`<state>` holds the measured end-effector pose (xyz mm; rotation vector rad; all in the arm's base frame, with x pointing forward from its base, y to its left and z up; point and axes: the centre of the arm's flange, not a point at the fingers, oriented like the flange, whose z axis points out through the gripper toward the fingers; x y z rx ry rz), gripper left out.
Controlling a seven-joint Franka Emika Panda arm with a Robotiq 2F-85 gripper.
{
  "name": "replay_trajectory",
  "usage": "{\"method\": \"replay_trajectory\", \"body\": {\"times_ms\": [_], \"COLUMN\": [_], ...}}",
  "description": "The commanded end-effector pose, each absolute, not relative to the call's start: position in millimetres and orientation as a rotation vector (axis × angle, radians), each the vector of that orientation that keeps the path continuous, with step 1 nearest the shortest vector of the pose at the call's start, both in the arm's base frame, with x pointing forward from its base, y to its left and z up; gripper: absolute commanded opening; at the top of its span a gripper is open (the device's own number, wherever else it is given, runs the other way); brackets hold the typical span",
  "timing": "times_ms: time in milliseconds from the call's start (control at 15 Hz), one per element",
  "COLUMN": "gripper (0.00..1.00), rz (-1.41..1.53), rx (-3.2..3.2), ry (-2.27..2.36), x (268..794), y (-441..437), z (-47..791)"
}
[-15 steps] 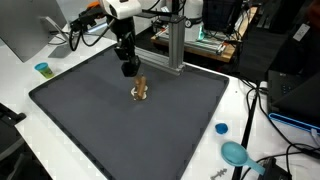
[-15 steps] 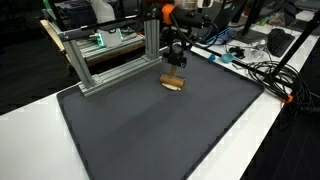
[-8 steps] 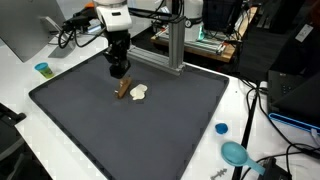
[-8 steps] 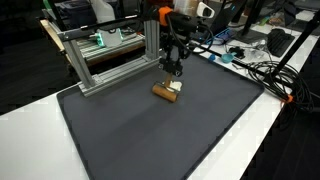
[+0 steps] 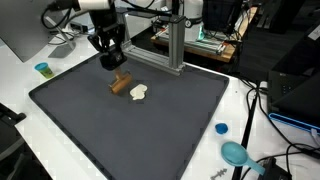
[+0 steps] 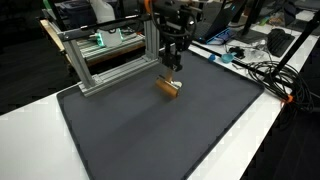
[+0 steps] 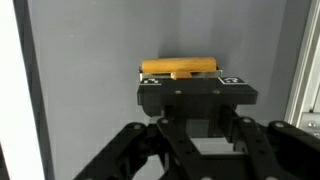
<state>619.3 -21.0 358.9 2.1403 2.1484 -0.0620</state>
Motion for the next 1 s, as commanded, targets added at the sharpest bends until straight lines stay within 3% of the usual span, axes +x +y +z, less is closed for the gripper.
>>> {"method": "replay_trajectory", "body": {"times_ms": [0,467,533,667,733,933], "gripper": [0.22,0.22,0.47,0.47,0.22,0.22], "rz": [0.139,0.419,0.315,0.373,0.382,0.422], "rx": [2.319,2.636,2.597,2.612,2.615,2.870], "ry": [1.995,1.680,1.761,1.715,1.707,1.578], "x": [565.1,459.3,509.9,484.0,476.1,469.9], "y": [-41.2,-55.3,-61.6,-61.2,-60.2,-29.1], "z": [433.5,531.1,508.8,526.3,528.7,501.3]}}
